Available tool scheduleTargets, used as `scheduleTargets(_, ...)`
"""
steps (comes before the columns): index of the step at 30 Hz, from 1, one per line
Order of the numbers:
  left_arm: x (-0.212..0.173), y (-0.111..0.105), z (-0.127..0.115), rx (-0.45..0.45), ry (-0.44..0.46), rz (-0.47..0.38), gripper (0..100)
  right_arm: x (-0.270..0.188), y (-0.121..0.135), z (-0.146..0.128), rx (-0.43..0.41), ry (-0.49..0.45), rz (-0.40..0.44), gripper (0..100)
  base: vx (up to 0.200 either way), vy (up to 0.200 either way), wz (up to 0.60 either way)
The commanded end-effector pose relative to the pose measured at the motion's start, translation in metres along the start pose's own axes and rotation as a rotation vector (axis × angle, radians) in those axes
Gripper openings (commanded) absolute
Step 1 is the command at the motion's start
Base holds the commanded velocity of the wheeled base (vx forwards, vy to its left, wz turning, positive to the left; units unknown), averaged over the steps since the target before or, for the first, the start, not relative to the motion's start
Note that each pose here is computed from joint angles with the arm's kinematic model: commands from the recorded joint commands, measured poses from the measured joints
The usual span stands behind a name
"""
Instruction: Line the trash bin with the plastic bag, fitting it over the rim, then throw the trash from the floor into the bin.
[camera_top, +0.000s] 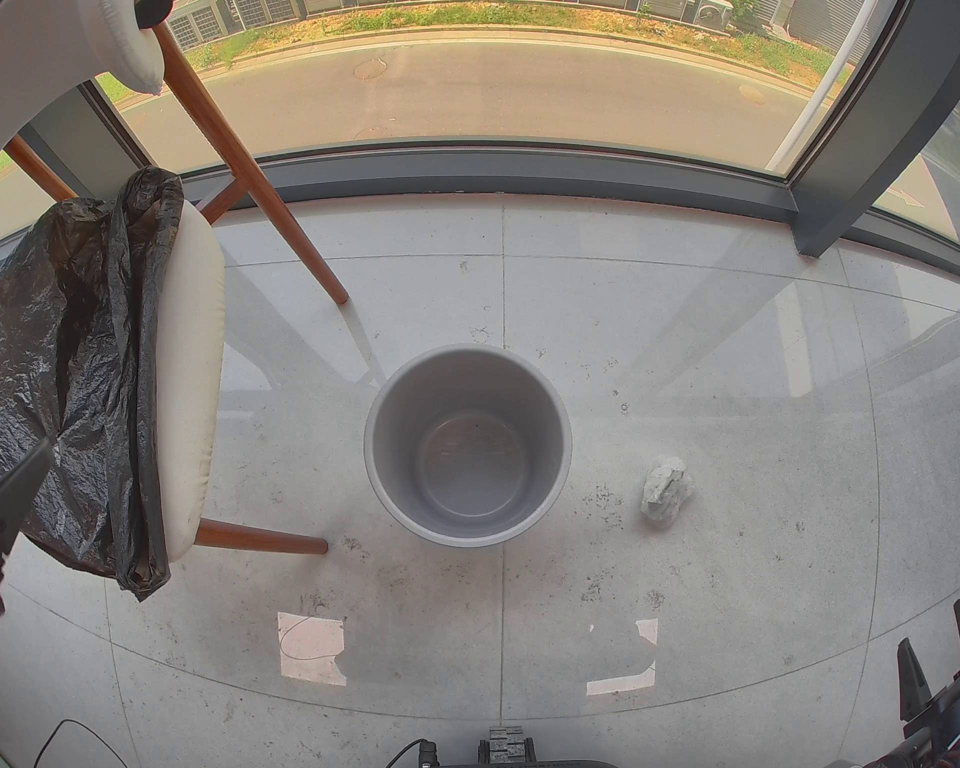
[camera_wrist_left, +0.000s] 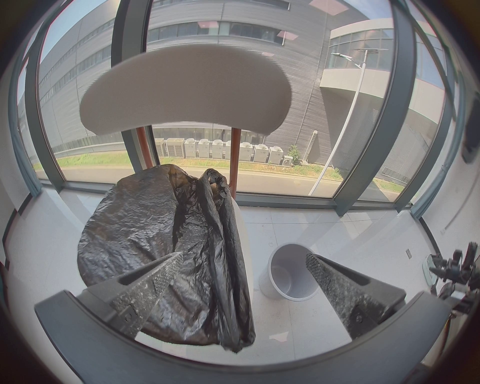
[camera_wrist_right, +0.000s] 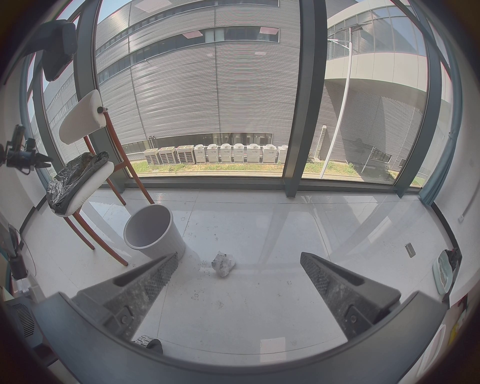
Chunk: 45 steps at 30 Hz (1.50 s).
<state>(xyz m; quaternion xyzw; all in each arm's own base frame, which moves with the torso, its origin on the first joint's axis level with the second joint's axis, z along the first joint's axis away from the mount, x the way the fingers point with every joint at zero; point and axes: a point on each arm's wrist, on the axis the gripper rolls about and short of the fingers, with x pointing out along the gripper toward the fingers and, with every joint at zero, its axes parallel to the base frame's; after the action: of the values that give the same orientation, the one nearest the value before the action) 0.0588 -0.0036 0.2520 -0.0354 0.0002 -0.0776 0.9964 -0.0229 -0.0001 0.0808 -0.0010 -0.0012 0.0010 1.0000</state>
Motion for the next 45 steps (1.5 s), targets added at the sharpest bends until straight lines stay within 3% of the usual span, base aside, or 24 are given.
scheduleTargets(1,0.065,0.009,0.016,-0.042,0.127,0.012,100,0.0,0.0,-0.005,0.002,-0.001,-0.002,100,0.0,0.0,0.0)
scheduleTargets(22,0.155,0.024,0.017,-0.013,0.245,0.054,100,0.0,0.0,-0.005,0.003,-0.002,-0.002,100,0.0,0.0,0.0)
scheduleTargets(32,0.191,0.031,0.006,0.006,0.187,0.097,100,0.0,0.0,-0.005,0.003,-0.002,-0.002,100,0.0,0.0,0.0)
scheduleTargets(33,0.191,0.031,0.006,0.006,0.187,0.096,0,0.0,0.0,-0.005,0.003,-0.002,-0.002,100,0.0,0.0,0.0)
scheduleTargets(45,0.184,0.03,0.008,0.004,0.18,0.088,0,0.0,0.0,-0.005,0.003,-0.002,-0.002,100,0.0,0.0,0.0)
